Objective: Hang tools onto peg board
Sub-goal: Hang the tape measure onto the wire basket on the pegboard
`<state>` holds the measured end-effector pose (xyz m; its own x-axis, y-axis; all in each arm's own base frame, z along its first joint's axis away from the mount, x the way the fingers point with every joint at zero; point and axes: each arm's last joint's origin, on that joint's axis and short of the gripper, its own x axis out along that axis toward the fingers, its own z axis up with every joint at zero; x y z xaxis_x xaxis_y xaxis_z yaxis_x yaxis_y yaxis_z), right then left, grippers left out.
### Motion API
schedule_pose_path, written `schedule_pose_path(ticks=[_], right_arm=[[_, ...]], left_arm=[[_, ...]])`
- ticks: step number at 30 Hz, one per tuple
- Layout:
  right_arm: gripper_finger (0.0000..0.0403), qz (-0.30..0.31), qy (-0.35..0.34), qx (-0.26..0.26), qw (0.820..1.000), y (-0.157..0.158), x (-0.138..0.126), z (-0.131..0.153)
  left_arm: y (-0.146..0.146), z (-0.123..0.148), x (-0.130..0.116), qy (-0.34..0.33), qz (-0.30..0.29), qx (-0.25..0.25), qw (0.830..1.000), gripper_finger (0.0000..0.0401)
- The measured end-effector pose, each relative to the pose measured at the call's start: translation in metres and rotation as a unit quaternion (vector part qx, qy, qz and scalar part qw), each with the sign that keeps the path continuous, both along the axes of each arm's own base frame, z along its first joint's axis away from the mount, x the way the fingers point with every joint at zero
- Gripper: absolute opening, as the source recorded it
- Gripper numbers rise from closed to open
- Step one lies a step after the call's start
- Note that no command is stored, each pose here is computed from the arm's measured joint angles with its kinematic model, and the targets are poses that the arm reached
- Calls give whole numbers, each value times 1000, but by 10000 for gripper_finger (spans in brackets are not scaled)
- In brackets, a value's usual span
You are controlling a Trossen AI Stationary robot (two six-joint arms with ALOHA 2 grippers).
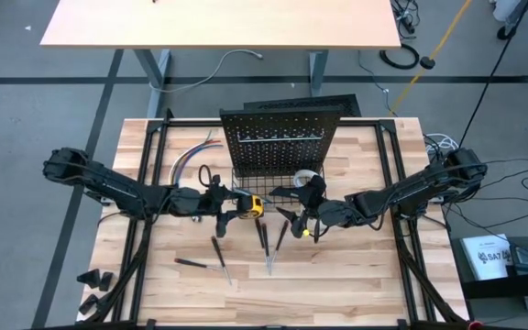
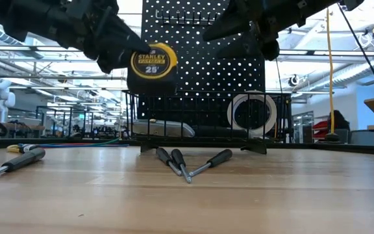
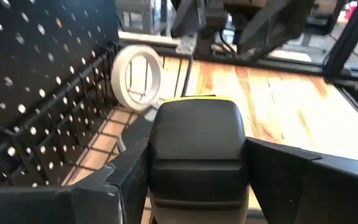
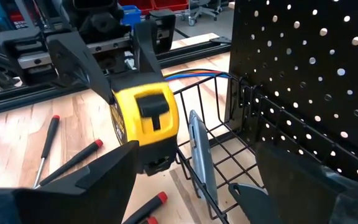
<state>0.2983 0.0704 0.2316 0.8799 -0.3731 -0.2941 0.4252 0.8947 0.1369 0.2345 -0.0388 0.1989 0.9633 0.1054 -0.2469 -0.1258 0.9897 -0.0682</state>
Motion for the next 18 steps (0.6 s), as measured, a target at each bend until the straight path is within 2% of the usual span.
schedule_pose_path(ticks=[18], right_arm=[[313,0,-10,12,1000,0,0,1]], left_arm=[[1,-9,-2,45,-5,6,999,221]])
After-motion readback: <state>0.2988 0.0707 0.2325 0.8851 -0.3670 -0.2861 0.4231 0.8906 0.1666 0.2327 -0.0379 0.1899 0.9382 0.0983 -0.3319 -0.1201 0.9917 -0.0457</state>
